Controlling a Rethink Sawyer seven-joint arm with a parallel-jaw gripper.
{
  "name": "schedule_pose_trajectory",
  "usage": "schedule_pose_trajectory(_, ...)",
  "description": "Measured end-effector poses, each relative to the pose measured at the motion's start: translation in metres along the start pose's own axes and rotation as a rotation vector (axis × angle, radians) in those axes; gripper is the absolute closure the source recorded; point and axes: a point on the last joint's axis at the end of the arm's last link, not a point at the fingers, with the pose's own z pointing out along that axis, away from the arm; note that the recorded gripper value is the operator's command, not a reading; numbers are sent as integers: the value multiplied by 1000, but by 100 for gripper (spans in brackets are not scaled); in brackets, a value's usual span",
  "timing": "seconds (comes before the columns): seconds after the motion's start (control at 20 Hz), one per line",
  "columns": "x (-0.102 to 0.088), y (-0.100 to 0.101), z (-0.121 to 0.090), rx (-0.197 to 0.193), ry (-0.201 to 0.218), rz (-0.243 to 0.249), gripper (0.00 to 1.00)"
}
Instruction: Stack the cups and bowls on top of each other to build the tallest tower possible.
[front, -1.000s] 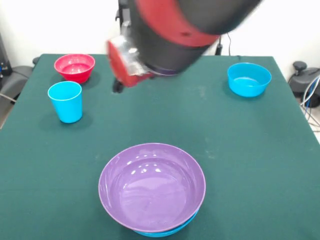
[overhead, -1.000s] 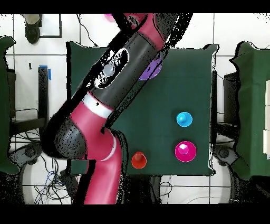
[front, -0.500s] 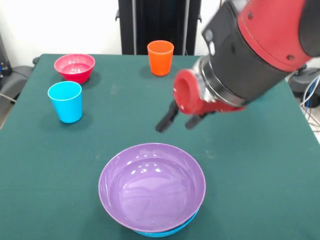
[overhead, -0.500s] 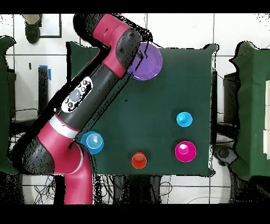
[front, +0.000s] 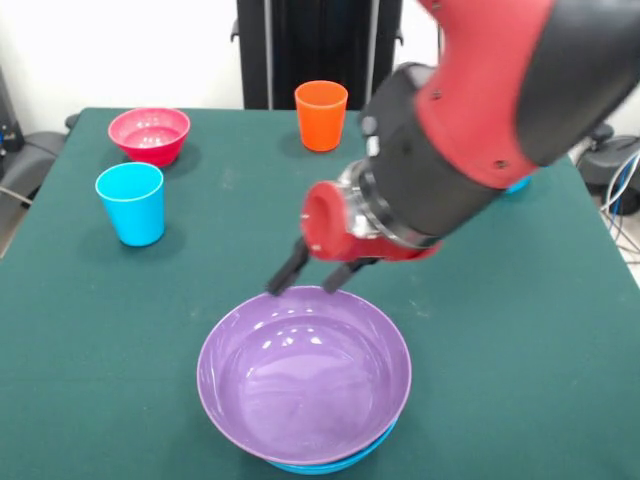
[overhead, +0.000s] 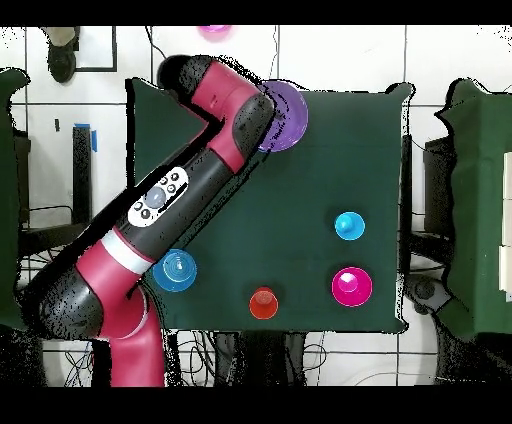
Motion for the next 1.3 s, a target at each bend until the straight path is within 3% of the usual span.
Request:
schedule_pose_trajectory(0.15,9,-12,16,-1,3,17,0)
schedule_pose_trajectory(0.3,19,-31,35,-19,-26,54,0)
schedule_pose_trajectory(0.9,47,-94,65,-38,-81,138,0)
schedule_pose_trajectory(1.3,58,-98,72,-63,-74,128,0)
